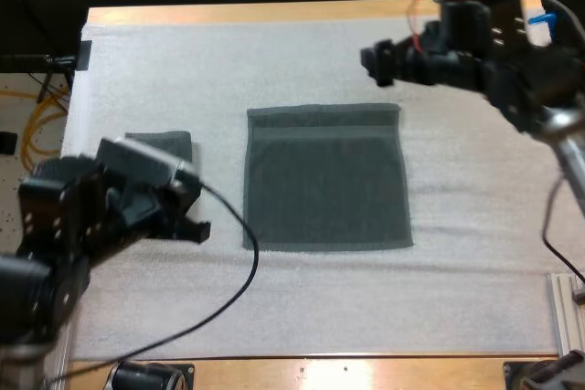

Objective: Pick towel from pile fold and stack

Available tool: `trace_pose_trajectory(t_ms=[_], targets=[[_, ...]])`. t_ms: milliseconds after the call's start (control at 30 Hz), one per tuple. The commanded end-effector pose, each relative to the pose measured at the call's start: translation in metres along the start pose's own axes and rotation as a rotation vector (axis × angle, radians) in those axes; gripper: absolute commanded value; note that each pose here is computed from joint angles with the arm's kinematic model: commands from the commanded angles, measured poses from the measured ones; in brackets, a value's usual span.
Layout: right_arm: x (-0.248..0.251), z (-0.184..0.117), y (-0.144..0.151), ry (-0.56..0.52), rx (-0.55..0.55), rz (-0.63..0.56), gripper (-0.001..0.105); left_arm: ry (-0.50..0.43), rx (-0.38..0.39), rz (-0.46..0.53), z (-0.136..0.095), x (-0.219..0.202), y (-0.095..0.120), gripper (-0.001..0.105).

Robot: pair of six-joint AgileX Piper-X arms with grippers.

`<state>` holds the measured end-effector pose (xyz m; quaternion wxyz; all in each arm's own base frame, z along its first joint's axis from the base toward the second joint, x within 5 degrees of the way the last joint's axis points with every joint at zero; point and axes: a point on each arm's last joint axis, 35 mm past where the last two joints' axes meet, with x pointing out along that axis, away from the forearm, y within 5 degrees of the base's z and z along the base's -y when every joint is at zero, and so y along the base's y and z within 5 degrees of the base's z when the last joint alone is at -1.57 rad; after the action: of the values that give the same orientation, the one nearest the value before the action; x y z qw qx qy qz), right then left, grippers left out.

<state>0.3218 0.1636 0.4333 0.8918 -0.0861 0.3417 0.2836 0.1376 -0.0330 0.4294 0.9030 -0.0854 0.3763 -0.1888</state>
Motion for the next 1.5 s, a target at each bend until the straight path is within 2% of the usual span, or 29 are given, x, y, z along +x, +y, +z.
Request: trace_pose_trajectory(t_ms=[0,133,200,367,567,667,800,1067,1267,1467], targets=[[-0.02,-0.001,0.002,0.006,-0.021,-0.01,0.08,-0.009,0.002,0.022,-0.004,-0.008,-0.001,0.03],[-0.063,-0.014,0.007,0.031,-0.025,-0.046,0.08,-0.046,0.004,0.054,-0.019,-0.03,-0.005,0.031],[-0.078,-0.021,0.01,0.033,-0.025,-0.047,0.08,-0.055,0.006,0.066,-0.025,-0.039,-0.006,0.035],[-0.11,-0.054,0.016,0.051,0.009,-0.047,0.08,-0.041,0.001,0.088,-0.042,-0.054,-0.008,0.064],[-0.133,-0.102,0.022,0.067,0.086,-0.048,0.08,0.013,-0.036,0.092,-0.058,-0.062,-0.009,0.066],[-0.136,-0.134,0.025,0.109,0.161,-0.051,0.08,0.018,-0.061,0.093,-0.065,-0.068,-0.009,0.066],[-0.126,-0.17,0.026,0.172,0.238,-0.052,0.08,0.013,-0.068,0.092,-0.067,-0.071,-0.01,0.066],[-0.077,-0.225,0.023,0.341,0.278,-0.058,0.08,0.019,-0.079,0.093,-0.068,-0.069,-0.009,0.066],[-0.031,-0.254,0.02,0.373,0.359,-0.041,0.08,0.061,-0.094,0.101,-0.073,-0.057,-0.005,0.066],[0.011,-0.27,0.007,0.387,0.476,0.047,0.08,0.101,-0.105,0.107,-0.077,-0.045,-0.001,0.066]])
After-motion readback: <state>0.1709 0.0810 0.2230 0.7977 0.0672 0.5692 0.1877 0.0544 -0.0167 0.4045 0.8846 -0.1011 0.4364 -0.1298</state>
